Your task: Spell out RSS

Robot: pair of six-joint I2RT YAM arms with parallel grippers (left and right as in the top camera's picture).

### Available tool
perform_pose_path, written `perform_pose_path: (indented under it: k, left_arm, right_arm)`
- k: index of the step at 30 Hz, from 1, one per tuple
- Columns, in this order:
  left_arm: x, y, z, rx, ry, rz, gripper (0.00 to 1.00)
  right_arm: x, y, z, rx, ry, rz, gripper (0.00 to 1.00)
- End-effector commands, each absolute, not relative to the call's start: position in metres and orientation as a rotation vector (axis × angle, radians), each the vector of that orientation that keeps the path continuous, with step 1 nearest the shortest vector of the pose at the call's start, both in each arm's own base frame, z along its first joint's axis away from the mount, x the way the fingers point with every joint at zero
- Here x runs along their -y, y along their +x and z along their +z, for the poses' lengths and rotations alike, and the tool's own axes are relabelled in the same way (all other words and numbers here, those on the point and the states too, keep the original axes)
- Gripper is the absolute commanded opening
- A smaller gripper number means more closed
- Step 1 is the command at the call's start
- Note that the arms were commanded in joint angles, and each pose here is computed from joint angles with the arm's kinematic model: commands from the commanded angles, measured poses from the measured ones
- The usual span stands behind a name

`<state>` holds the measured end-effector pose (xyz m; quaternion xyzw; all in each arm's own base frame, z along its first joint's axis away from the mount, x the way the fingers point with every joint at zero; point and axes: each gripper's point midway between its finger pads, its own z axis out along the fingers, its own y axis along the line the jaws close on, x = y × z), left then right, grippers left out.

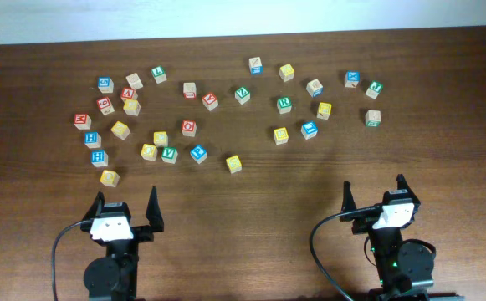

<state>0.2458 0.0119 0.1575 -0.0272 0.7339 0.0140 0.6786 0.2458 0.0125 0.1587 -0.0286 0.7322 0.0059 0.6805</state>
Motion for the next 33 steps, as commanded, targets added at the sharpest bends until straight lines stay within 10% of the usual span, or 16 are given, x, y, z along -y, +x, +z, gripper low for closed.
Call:
perform_pose_path:
  k: [1, 22, 26, 33]
  left_arm:
    - [-0.011, 0.246, 0.156, -1.651, -0.044, 0.032, 0.99]
    - [-0.011, 0.246, 0.156, -1.651, -0.045, 0.032, 0.99]
    - [0.137, 0.167, 0.230, -1.349, 0.560, -0.947, 0.99]
    - [0.118, 0.117, 0.373, -0.815, 0.594, -0.642, 0.99]
  right_arm:
    - [-0.011, 0.246, 0.156, -1.648, -0.056, 0.004, 0.98]
    - [-0.011, 0.246, 0.156, -1.648, -0.056, 0.004, 0.98]
    - [-0.011, 0.246, 0.156, -1.648, -0.056, 0.004, 0.98]
    - [-0.011, 0.246, 0.156, -1.648, -0.056, 0.004, 0.98]
